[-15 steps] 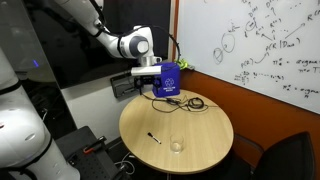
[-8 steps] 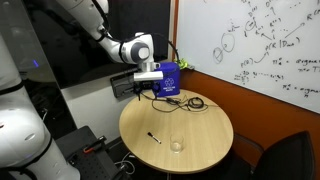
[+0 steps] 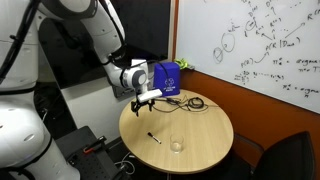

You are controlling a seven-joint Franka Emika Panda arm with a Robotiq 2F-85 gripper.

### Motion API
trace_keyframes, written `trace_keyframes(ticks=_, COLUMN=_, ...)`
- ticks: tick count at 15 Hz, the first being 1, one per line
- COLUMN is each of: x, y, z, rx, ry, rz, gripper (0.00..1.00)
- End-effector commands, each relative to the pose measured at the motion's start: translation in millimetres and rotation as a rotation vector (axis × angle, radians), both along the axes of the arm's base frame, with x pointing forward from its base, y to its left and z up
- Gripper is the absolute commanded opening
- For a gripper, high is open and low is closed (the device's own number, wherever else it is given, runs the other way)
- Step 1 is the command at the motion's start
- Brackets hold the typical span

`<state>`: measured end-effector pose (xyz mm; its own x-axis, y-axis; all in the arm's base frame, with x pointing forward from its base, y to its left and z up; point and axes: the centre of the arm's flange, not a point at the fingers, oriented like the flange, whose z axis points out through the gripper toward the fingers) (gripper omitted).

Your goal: Pick the pen on the table and put it in the glass cup

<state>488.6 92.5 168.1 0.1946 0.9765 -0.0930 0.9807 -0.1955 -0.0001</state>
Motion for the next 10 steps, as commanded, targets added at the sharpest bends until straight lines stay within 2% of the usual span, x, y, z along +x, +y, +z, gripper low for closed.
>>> trace_keyframes(ticks=1, x=-2.7, y=-2.5, z=-44.8, rx=0.005, ry=-0.006, rz=0.156, gripper=1.00)
trace_keyframes(ticks=5, x=-5.4, y=-4.8, z=-93.7, rx=0.032, ry=0.031, rz=0.207, gripper=1.00)
trace_keyframes(ticks=10, x=23.8, y=-14.6, z=-122.5, rx=0.068, ry=0.031, rz=0.196, gripper=1.00)
